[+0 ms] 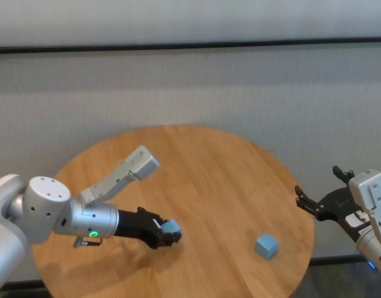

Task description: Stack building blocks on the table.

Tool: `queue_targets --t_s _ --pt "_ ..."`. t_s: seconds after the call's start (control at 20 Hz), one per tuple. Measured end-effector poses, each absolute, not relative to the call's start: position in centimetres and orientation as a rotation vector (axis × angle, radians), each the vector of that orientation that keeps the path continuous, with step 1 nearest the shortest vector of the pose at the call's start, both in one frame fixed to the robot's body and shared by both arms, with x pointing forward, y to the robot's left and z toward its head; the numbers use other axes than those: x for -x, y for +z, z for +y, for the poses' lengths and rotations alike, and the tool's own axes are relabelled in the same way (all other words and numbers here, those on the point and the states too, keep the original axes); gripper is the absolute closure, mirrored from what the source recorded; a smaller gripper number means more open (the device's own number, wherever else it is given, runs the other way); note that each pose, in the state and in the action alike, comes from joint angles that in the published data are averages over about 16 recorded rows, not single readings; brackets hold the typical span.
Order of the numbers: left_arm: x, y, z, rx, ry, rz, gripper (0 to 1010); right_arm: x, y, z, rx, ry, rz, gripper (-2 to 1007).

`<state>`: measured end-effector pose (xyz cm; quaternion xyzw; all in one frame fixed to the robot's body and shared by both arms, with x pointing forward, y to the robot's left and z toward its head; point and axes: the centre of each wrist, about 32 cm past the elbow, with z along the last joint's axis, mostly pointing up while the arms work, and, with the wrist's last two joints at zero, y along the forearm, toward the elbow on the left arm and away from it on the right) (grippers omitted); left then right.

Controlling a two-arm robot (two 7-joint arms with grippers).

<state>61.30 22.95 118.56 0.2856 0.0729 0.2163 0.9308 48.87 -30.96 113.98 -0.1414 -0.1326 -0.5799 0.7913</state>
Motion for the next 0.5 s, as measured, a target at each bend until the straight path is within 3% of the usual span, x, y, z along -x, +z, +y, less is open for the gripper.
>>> queue_targets --t_s 0.5 --pt "-61.38 117.96 22.3 -0.634 0.407 0.126 599 -48.87 113.98 -30.96 0.304 -1.248 -0.285 5"
